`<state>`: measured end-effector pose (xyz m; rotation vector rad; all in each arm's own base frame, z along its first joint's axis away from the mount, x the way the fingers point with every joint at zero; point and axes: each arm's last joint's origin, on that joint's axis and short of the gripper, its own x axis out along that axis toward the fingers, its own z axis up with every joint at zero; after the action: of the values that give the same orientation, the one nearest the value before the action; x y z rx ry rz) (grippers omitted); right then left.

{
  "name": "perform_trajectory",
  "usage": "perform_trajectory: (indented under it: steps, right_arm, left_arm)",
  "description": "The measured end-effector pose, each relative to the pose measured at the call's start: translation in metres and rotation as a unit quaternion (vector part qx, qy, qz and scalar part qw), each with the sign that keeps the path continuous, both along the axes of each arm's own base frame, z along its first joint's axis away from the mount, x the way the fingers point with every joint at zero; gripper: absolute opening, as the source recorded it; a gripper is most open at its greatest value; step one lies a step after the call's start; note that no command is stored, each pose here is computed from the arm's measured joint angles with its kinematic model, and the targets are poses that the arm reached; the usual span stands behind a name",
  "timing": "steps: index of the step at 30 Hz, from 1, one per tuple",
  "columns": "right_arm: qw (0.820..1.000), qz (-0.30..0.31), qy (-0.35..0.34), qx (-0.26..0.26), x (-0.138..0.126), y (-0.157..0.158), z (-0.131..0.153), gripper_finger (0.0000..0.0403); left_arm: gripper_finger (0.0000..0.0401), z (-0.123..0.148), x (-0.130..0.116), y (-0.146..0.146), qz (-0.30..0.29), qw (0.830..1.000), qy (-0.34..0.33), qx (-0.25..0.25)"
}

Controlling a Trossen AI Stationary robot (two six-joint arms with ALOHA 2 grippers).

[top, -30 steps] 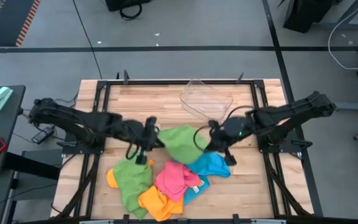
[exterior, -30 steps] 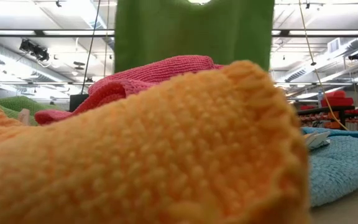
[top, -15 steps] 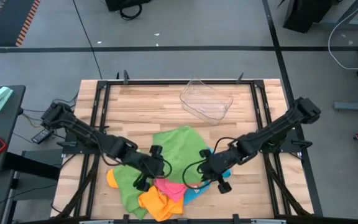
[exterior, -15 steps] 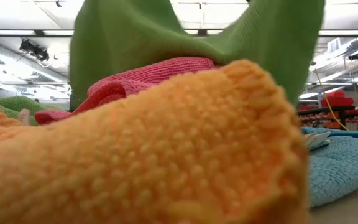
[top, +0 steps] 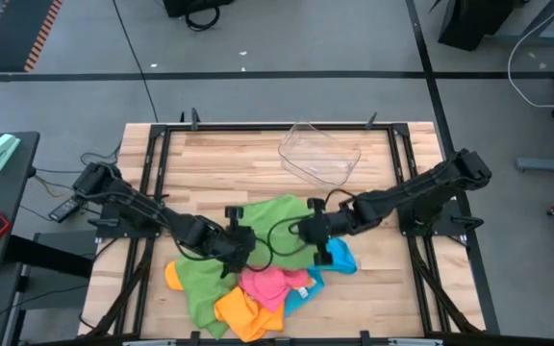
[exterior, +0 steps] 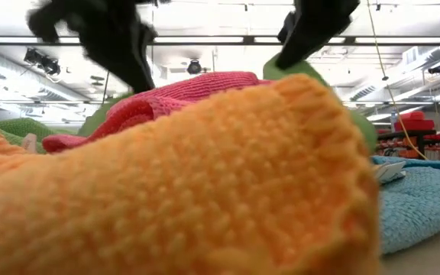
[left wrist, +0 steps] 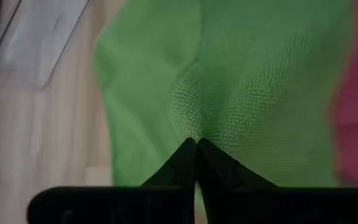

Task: Fold microfiber towels
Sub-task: Fold the top green towel

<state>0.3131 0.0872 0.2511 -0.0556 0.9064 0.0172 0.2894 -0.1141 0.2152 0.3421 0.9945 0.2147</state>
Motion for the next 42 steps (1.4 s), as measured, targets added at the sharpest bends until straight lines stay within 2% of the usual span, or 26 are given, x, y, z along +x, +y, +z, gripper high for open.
perform_trajectory:
  steps: [4,10,17,21,28,32,37,42]
  right_arm:
    - [0.999,-0.008,0.020,-0.025,0.009,-0.020,-0.010,0.0008]
    - [0.996,-0.012,0.060,-0.060,0.022,-0.050,-0.032,0.0008]
    - [0.993,-0.039,0.076,-0.077,0.026,-0.090,-0.037,0.0008]
    - [0.992,-0.055,0.076,-0.081,0.025,-0.107,-0.035,0.0008]
    - [0.993,-0.050,0.078,-0.072,0.024,-0.121,-0.035,0.0009]
    - [0.993,-0.047,0.080,-0.075,0.023,-0.127,-0.035,0.0029]
    - [0.993,-0.051,0.080,-0.072,0.023,-0.132,-0.035,0.0074]
    - [0.993,-0.051,0.080,-0.073,0.023,-0.133,-0.035,0.0118]
  left_arm:
    - [0.0028,-0.018,-0.002,0.017,0.040,0.998,0.005,0.040]
    - [0.0013,-0.035,-0.001,0.039,0.058,0.997,0.004,0.053]
    - [0.0027,-0.043,0.000,0.070,0.097,0.993,0.018,0.070]
    - [0.0030,-0.043,0.002,0.082,0.117,0.990,0.021,0.069]
    - [0.0033,-0.045,0.003,0.092,0.121,0.992,0.034,0.020]
    - [0.0060,-0.045,0.003,0.096,0.128,0.991,0.034,0.021]
    - [0.0117,-0.045,0.003,0.095,0.127,0.991,0.035,0.021]
    - [0.0161,-0.045,0.001,0.086,0.097,0.994,0.048,0.029]
